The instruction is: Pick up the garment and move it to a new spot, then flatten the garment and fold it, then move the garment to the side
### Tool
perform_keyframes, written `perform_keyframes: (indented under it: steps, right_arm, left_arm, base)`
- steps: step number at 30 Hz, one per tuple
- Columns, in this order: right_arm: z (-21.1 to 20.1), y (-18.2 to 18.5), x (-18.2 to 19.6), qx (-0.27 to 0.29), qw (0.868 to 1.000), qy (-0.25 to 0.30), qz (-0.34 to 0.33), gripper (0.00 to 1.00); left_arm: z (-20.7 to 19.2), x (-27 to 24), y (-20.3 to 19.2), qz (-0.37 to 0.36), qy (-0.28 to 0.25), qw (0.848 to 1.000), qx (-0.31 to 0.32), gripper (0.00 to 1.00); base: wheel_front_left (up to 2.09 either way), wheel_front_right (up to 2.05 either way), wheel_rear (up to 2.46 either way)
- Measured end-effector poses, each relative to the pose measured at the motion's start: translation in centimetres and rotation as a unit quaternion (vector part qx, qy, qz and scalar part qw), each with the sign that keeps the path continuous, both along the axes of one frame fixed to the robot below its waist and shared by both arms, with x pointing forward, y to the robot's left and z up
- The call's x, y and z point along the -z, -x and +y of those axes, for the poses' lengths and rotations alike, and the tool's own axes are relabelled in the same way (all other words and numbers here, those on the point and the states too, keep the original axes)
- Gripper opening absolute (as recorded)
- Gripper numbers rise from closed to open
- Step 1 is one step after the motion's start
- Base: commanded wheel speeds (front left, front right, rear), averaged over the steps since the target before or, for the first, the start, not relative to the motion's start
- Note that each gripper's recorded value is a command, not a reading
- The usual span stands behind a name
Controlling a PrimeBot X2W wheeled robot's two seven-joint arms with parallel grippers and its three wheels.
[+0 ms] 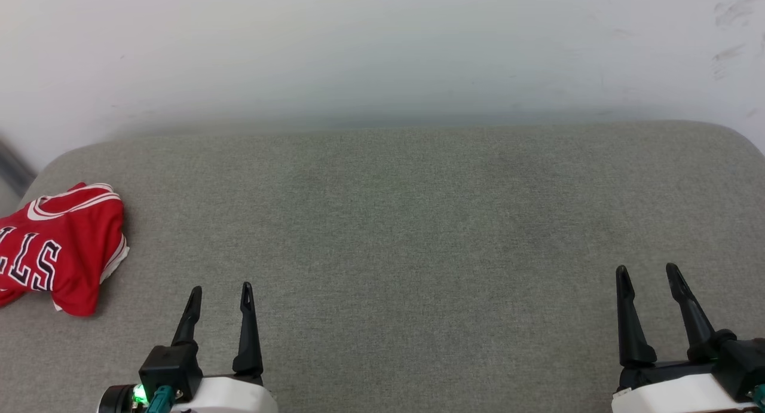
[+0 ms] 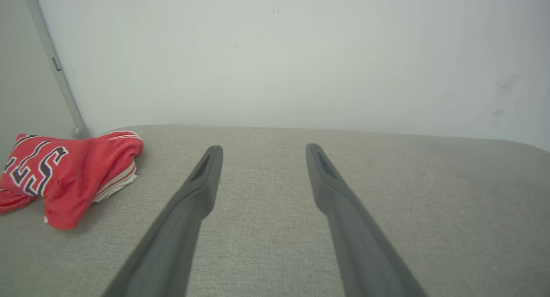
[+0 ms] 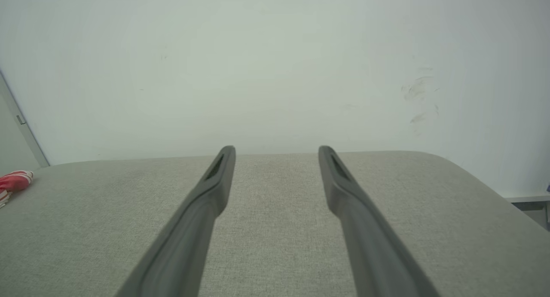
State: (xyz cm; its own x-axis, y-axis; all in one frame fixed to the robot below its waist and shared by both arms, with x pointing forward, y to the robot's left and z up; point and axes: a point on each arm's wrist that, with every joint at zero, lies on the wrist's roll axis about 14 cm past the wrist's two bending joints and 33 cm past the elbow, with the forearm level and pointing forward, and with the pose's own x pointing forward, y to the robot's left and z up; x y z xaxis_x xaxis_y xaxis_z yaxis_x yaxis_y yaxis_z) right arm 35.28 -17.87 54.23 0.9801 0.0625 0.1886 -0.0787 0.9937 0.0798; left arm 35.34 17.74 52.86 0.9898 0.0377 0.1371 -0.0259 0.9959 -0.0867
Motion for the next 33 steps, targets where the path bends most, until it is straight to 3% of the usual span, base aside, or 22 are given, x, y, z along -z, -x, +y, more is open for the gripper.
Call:
perform_keyframes:
  steps: [12, 33]
  right_arm:
    - [0.3, 0.2, 0.0, -0.003, 1.000, 0.020, -0.006, 1.00]
    - [0.3, 0.2, 0.5, -0.004, 1.000, 0.002, 0.001, 1.00]
  left_arm:
    - [0.1, 0.2, 0.1, -0.003, -0.030, 1.000, 0.004, 1.00]
    - [0.7, 1.3, 0.1, 0.013, -0.008, 1.000, -0.002, 1.00]
  base:
    - [0.00, 0.00, 0.00]
    - [0.00, 0.00, 0.00]
